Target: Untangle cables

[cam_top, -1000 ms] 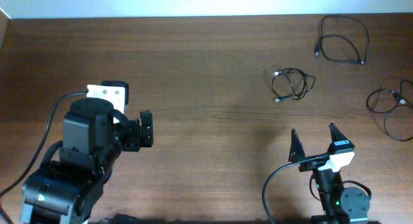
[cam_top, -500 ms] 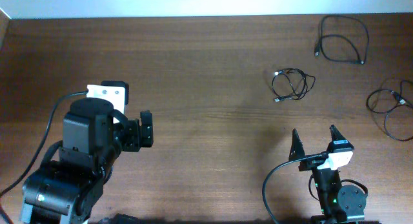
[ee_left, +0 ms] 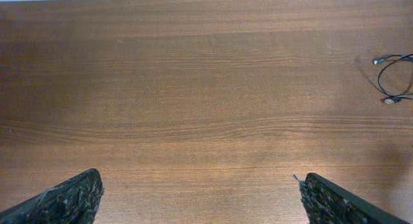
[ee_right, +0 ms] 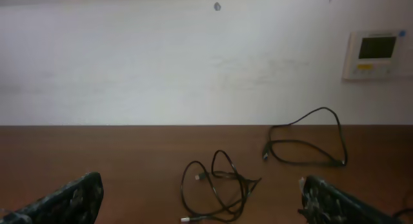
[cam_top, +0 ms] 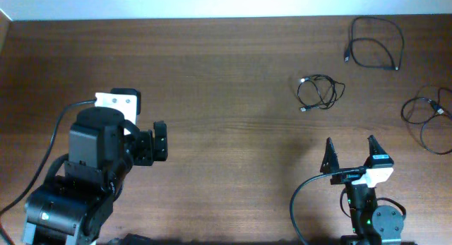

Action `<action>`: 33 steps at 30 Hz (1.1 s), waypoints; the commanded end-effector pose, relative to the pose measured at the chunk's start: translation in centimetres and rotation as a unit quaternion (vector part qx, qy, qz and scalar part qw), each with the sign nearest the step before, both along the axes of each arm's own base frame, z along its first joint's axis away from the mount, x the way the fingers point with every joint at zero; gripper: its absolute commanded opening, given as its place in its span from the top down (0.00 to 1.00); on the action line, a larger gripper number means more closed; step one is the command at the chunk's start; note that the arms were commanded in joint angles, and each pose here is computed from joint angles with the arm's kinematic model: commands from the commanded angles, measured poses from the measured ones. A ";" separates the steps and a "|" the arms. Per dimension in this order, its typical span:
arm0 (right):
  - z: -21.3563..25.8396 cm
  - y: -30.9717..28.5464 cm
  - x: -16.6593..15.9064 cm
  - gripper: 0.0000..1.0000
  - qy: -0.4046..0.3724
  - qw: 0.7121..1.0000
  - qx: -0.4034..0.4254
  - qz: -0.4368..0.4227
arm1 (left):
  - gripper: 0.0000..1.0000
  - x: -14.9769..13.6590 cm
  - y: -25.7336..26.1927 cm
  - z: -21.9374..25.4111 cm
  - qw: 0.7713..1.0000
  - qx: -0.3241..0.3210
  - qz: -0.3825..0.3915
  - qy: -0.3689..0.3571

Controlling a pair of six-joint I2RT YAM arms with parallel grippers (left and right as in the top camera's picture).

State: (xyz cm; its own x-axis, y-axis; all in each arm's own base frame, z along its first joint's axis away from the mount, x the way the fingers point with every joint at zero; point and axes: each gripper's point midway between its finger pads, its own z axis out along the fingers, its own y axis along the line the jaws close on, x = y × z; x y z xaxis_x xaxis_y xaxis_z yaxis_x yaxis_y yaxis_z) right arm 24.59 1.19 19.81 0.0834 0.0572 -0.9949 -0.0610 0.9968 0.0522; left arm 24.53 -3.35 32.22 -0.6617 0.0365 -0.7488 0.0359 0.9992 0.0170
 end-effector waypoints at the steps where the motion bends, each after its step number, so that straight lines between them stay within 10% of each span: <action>1: -0.9 -0.1 0.0 0.01 0.016 1.000 0.004 0.001 | 0.01 -0.1 0.3 0.3 1.000 0.000 0.008 -0.005; 33: -4.2 -0.5 0.0 0.02 0.081 0.996 -0.026 -0.012 | 0.01 -0.1 0.3 0.3 1.000 0.000 0.008 -0.005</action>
State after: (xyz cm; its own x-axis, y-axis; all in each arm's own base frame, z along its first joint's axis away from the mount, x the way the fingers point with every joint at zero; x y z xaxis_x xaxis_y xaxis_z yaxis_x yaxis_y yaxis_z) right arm 24.62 1.02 15.68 -0.0801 0.0123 -0.9967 -0.0472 0.9988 0.0161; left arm 24.53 -3.35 32.22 -0.6617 0.0365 -0.7488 0.0359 0.9992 0.0170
